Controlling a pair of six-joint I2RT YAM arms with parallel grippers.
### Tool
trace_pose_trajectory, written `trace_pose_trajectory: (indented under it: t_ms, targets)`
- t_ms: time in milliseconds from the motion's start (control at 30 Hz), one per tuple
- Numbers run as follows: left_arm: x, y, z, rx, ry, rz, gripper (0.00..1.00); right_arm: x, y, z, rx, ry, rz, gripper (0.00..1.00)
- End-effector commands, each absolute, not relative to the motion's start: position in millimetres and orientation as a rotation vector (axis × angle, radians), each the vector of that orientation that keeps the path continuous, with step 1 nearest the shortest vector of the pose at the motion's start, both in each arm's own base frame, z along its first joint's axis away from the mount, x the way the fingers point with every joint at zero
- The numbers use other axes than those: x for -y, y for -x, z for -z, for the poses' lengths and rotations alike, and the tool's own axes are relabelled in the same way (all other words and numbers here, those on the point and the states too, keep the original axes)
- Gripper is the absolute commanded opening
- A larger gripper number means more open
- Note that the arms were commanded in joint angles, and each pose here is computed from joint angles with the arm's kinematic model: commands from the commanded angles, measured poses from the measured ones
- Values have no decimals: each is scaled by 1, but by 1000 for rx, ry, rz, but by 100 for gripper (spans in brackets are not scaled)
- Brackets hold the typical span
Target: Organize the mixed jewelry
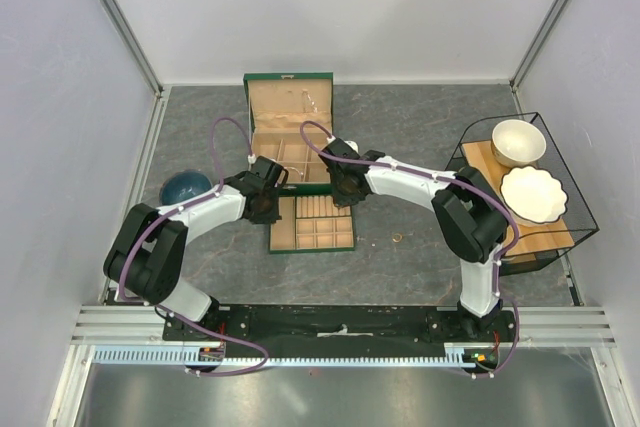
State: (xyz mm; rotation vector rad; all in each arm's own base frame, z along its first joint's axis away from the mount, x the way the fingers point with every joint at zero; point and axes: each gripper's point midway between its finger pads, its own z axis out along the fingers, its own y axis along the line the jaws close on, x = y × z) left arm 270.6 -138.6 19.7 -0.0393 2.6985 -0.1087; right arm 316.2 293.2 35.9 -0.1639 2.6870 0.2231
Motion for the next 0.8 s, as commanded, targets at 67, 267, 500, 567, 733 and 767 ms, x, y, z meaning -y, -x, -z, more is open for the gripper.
trace_pose_trajectory:
  t_ms: [67, 267, 500, 567, 733, 767]
  targets:
    - [165, -283, -31, -2642, 6, 212, 2, -306, -334, -43, -2633, 149, -231, 0]
    - [168, -283, -32, -2636, -13, 231, 1, -309, -337, -41, -2629, 172, -221, 0]
    - [171, -282, -32, -2631, -39, 253, 2, -321, -337, -37, -2626, 234, -225, 0]
    - [170, -282, -32, -2630, -40, 248, 2, -324, -336, -38, -2623, 245, -241, 5]
    - [170, -284, -35, -2618, -41, 248, 1, -329, -334, -44, -2610, 271, -274, 17]
    - [170, -284, -35, -2618, -43, 247, 2, -329, -334, -45, -2608, 275, -277, 22]
